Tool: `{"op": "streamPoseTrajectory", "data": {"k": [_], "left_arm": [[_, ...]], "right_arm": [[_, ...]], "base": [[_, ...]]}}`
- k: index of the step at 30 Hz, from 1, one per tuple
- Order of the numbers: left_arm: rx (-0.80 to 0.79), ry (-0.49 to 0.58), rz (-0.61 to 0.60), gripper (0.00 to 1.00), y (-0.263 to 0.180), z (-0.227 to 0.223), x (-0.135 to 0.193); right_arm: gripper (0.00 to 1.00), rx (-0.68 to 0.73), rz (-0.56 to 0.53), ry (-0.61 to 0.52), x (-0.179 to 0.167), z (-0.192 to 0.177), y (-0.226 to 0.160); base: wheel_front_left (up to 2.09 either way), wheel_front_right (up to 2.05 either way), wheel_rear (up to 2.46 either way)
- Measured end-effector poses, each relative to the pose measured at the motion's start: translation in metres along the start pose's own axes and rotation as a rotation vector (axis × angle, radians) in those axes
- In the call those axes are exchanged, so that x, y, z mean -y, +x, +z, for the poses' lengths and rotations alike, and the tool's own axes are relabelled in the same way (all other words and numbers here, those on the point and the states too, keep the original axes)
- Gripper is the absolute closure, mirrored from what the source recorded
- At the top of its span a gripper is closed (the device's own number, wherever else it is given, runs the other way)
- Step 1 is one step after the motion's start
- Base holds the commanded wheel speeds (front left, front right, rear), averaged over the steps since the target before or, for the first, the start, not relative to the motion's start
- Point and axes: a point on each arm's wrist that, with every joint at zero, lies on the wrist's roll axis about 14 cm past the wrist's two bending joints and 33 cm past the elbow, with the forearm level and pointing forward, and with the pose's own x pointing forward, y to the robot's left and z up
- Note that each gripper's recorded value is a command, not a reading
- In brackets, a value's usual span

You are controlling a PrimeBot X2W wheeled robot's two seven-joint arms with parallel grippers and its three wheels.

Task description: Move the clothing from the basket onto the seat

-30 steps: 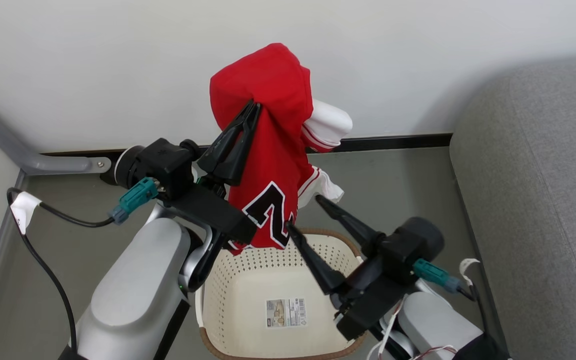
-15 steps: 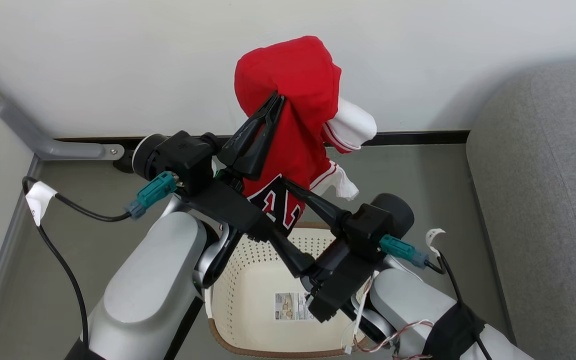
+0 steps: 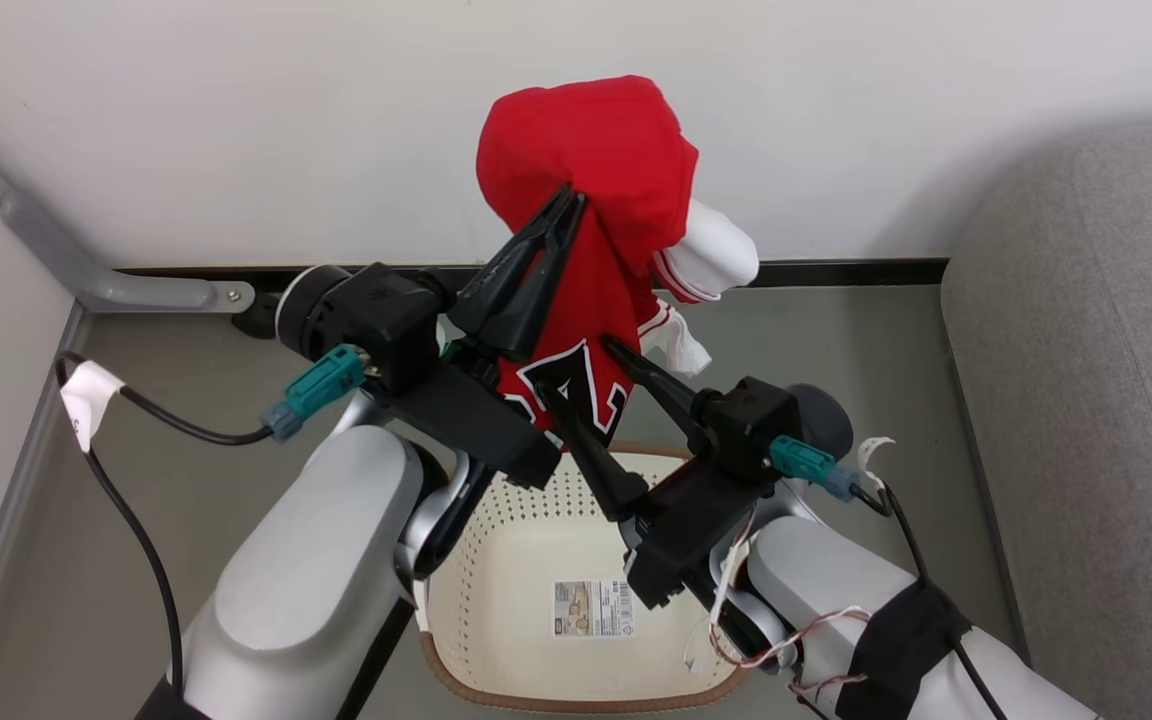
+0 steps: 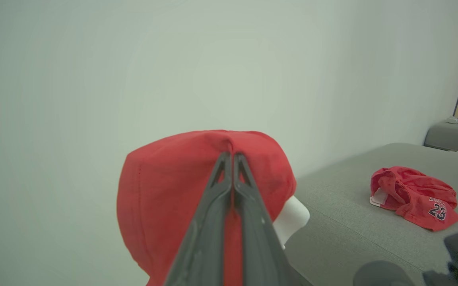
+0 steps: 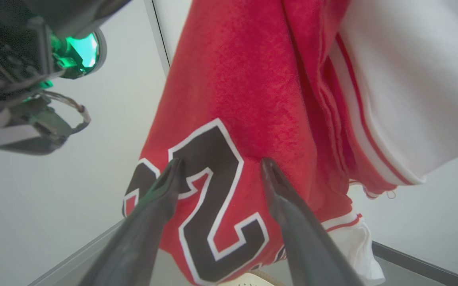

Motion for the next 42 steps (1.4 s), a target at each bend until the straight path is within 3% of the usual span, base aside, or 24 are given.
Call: {"op": "streamPoseTrajectory", "data": {"k": [13, 14, 16, 31, 32, 33, 42], "left_arm": [[0.009, -0.006, -0.025, 1.00, 0.000, 0.003, 0.011], [0.009, -0.006, -0.024, 1.00, -0.001, 0.003, 0.010], [0.008, -0.005, -0.021, 1.00, -0.001, 0.003, 0.010], [-0.015, -0.005, 0.003, 1.00, -0.004, -0.004, 0.001], [-0.017, -0.006, 0.005, 0.65, -0.004, -0.004, 0.000], [-0.020, -0.008, 0.007, 0.00, -0.004, -0.005, 0.000], [-0.072, -0.016, 0.050, 0.00, -0.013, -0.024, -0.010]], "right_arm": [[0.00, -0.019, -0.050, 0.028, 0.017, 0.003, 0.015], [0.17, -0.020, -0.052, 0.030, 0.018, 0.003, 0.016], [0.97, -0.022, -0.061, 0.033, 0.020, 0.003, 0.018], [1.00, -0.037, -0.091, 0.067, 0.028, 0.002, 0.018], [1.00, -0.038, -0.092, 0.069, 0.029, 0.002, 0.017], [1.00, -0.037, -0.094, 0.071, 0.029, 0.003, 0.017], [1.00, -0.028, -0.101, 0.070, 0.030, 0.007, 0.013]], "base": [[0.00, 0.00, 0.00], [0.00, 0.00, 0.00], [0.00, 0.00, 0.00], [0.00, 0.00, 0.00], [0.00, 0.00, 0.00], [0.00, 0.00, 0.00], [0.00, 0.00, 0.00]]}}
